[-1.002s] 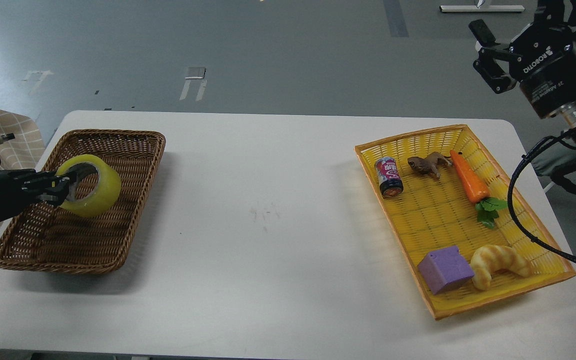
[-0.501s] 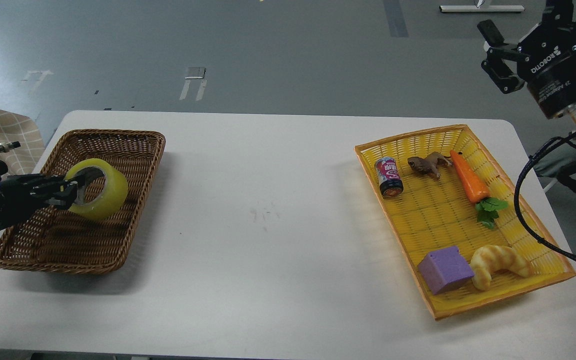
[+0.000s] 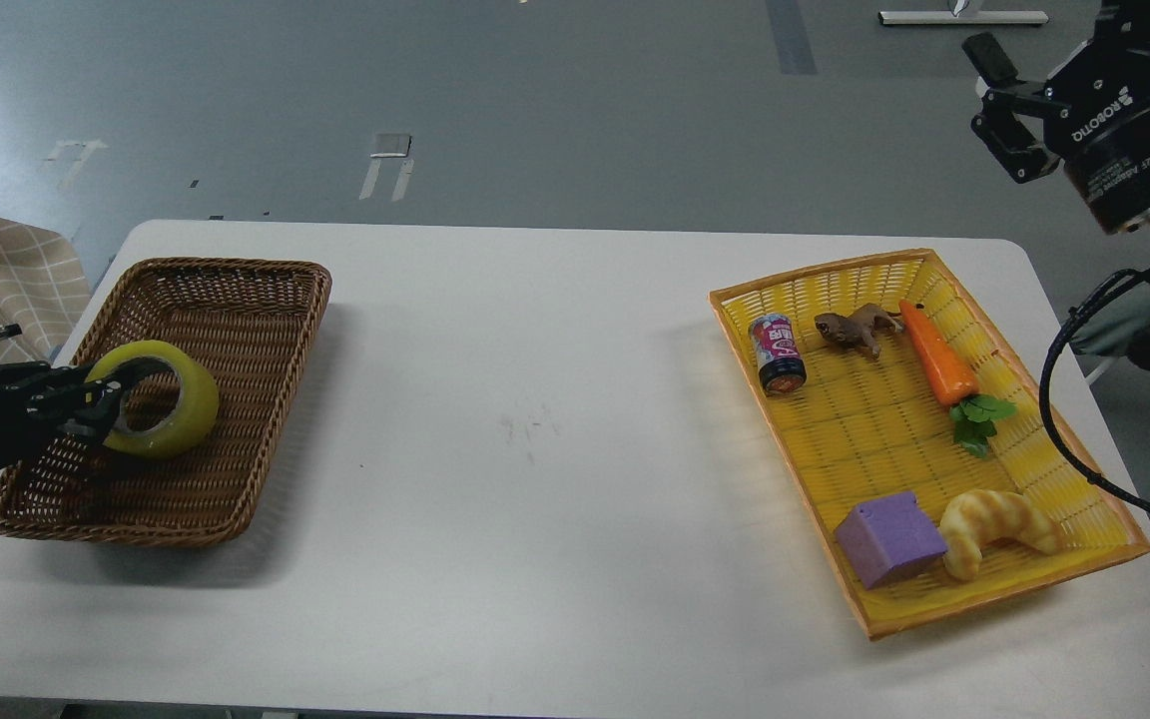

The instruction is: Place and transfer tape with both arms

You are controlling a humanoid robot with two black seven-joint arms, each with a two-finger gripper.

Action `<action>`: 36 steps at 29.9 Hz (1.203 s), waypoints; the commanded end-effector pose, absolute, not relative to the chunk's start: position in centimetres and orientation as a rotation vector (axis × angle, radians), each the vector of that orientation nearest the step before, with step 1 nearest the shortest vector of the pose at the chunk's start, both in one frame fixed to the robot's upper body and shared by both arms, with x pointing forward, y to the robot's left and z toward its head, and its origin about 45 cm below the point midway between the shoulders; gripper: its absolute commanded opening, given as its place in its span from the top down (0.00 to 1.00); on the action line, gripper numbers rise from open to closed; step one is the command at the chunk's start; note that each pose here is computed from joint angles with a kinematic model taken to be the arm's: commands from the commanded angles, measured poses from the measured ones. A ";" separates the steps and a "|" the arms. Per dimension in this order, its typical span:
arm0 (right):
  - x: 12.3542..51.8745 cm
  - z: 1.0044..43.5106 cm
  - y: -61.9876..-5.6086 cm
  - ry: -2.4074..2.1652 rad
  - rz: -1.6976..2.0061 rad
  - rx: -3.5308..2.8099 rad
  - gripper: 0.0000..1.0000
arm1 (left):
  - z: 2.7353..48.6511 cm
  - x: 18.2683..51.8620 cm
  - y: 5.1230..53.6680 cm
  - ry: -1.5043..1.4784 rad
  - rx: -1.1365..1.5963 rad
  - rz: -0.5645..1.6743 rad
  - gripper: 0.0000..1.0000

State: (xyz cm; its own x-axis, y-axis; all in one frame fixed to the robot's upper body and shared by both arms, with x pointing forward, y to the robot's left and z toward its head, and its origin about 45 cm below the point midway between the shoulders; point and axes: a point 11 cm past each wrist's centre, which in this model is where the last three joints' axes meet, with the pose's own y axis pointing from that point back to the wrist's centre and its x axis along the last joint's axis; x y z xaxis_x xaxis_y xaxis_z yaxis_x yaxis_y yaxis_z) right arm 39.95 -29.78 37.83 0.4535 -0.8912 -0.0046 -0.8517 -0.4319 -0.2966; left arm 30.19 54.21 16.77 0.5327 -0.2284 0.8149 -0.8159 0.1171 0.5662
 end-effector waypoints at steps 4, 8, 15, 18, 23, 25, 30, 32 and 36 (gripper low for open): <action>40.0 37.7 -30.2 1.521 -0.227 -2.459 0.00 | 17.4 31.0 54.0 -0.965 1.408 0.595 0.05; 40.0 37.7 -30.4 1.527 -0.235 -2.464 0.00 | 18.3 31.5 54.3 -0.969 1.402 0.636 0.03; 39.9 38.0 -30.8 1.530 -0.255 -2.477 0.00 | 21.7 34.7 53.6 -0.955 1.262 0.903 0.02; 39.9 38.0 -30.9 1.533 -0.262 -2.480 0.00 | 24.7 37.5 51.9 -0.999 1.146 1.015 0.02; 39.8 37.9 -30.8 1.527 -0.259 -2.484 0.00 | 26.8 42.1 46.6 -0.931 0.848 1.216 0.02; 39.7 37.7 -30.9 1.532 -0.256 -2.486 0.00 | 28.4 43.5 44.9 -0.890 0.710 1.311 0.02; 39.8 37.6 -30.9 1.540 -0.257 -2.491 0.00 | 32.4 46.4 39.5 -0.727 0.341 1.446 0.02; 39.8 37.5 -30.9 1.544 -0.261 -2.492 0.00 | 33.3 47.1 37.9 -0.705 0.274 1.445 0.02; 39.8 37.8 -30.7 1.528 -0.263 -2.474 0.00 | 36.6 48.8 33.5 -0.611 0.048 1.450 0.02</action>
State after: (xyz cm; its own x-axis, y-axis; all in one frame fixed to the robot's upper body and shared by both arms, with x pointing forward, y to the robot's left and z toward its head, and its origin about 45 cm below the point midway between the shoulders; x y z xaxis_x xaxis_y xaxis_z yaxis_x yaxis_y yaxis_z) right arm 39.84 -30.88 37.48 0.4405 -0.8968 0.0419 -0.8618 -0.4355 -0.2602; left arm 47.67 36.66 34.21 -0.0275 0.8401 0.5417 -0.9540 0.1398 -0.2652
